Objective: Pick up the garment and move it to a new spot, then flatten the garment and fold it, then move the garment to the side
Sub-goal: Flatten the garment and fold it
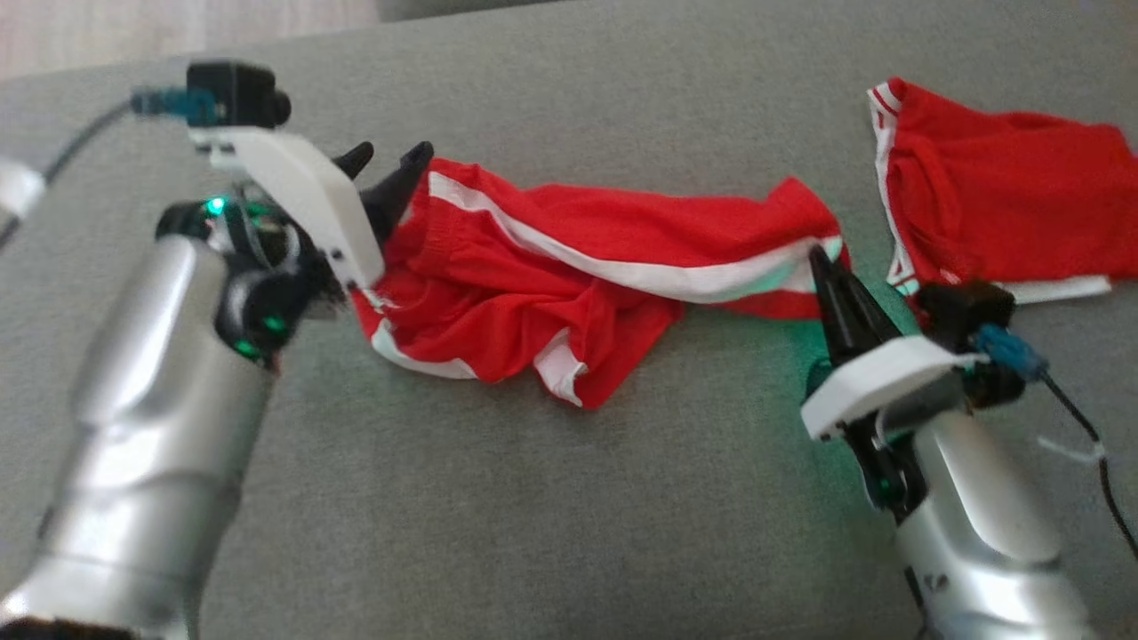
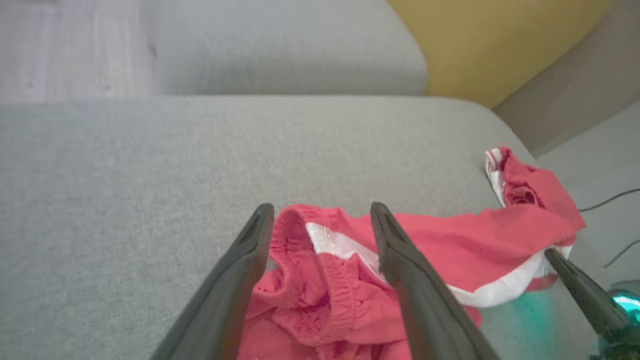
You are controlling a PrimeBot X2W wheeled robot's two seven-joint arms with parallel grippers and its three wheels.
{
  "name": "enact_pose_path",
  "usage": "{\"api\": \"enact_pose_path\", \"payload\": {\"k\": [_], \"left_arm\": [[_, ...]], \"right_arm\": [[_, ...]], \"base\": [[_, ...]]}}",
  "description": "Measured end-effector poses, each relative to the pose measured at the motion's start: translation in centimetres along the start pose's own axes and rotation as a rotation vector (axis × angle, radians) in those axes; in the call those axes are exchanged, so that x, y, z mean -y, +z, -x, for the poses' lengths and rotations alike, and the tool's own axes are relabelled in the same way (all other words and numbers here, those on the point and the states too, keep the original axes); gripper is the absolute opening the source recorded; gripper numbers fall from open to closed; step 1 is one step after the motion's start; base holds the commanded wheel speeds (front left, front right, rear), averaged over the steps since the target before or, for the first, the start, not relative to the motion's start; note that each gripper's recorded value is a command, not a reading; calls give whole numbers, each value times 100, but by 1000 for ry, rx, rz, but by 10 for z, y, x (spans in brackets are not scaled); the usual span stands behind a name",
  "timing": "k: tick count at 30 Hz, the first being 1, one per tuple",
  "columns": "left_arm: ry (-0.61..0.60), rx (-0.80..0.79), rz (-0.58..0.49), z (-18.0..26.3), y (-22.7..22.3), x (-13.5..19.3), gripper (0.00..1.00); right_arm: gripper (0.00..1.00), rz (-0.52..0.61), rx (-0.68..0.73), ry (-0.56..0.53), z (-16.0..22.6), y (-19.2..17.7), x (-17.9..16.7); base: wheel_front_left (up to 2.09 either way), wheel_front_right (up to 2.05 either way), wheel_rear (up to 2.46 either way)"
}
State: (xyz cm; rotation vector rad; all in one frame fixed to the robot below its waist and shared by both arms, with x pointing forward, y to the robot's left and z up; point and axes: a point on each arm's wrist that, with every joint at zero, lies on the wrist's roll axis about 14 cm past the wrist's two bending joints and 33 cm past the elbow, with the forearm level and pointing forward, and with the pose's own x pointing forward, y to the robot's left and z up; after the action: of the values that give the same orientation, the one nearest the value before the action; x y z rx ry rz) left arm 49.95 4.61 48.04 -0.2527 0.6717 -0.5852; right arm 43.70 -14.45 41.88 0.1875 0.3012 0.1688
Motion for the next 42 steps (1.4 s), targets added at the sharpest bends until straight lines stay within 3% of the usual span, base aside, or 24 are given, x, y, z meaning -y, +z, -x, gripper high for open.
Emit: {"api": "enact_pose_path", "payload": {"k": [6, 11, 27, 28, 30, 42], "left_arm": [[-17, -239, 36, -18, -22, -5, 100], [-15, -349, 80, -26, -43, -9, 100], [-45, -377, 94, -38, -40, 0, 100], [-50, -378, 98, -39, -41, 1, 73], [-52, -380, 99, -39, -42, 1, 0], [-61, -356, 96, -31, -37, 4, 0]], "right_arm": [[0, 24, -16, 17, -11, 1, 0], [0, 30, -29, 19, -13, -4, 2], [0, 43, -35, 1, -12, -8, 14], [0, 46, -29, 3, -13, -6, 14], [0, 50, -26, 6, -14, -5, 13], [0, 61, -24, 16, -14, -3, 11]], "base": [[0, 0, 0], [0, 0, 0], [0, 0, 0], [0, 0, 0], [0, 0, 0], [0, 0, 0]]}}
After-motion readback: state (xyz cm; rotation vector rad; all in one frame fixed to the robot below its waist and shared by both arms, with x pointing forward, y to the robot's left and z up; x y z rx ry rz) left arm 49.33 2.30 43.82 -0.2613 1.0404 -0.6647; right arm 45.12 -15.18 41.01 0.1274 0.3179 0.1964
